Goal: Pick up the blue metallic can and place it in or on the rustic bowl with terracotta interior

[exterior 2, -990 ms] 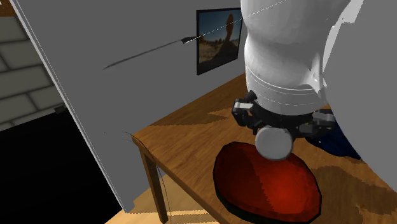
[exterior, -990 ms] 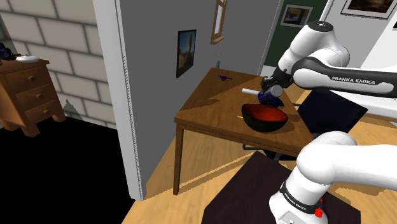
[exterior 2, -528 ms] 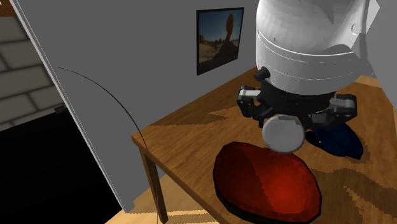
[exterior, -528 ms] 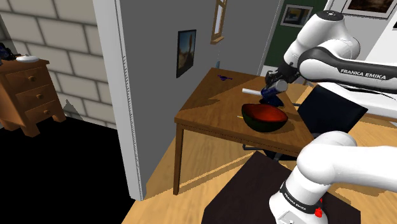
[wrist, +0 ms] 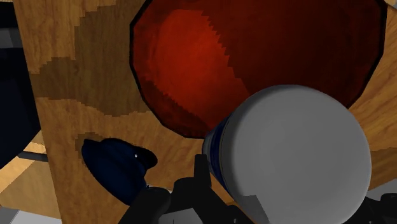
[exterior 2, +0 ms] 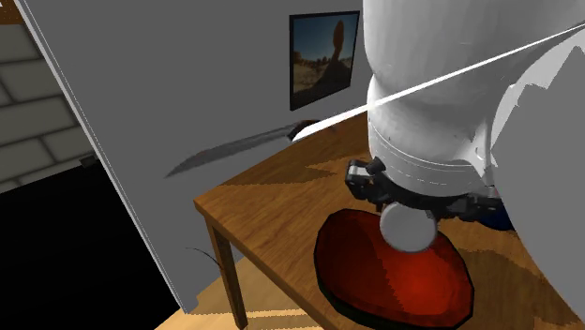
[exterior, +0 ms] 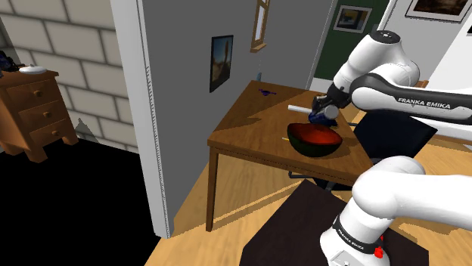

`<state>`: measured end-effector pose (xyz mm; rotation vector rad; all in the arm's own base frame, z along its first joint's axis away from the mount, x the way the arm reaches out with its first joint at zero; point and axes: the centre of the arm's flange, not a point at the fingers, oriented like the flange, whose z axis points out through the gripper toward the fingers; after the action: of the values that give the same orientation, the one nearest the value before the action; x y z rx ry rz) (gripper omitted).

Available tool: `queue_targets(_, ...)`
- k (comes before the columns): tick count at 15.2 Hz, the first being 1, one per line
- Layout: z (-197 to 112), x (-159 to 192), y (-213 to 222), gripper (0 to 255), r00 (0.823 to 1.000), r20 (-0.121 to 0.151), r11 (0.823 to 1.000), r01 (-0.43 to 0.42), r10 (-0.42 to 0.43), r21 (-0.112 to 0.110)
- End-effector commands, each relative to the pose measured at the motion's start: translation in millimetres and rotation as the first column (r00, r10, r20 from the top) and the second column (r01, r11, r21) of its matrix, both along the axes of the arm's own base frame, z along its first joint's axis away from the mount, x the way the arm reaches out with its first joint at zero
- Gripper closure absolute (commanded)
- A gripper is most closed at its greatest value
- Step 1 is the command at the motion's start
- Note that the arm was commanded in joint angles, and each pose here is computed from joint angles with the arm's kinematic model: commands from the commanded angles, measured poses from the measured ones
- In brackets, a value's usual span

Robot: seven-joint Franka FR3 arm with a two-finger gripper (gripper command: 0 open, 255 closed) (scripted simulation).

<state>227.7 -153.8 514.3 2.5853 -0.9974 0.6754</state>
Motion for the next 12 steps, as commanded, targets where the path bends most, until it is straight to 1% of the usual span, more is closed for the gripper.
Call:
queue_targets(1, -10, 1, 0, 255, 1.000, 0.001, 1.000, 0.000, 0.000, 0.000)
queue_targets(6, -33, 1, 0, 255, 1.000, 0.001, 1.000, 0.000, 0.000, 0.000)
queue_targets(12, -33, 1, 0, 255, 1.000, 0.001, 1.000, 0.000, 0.000, 0.000)
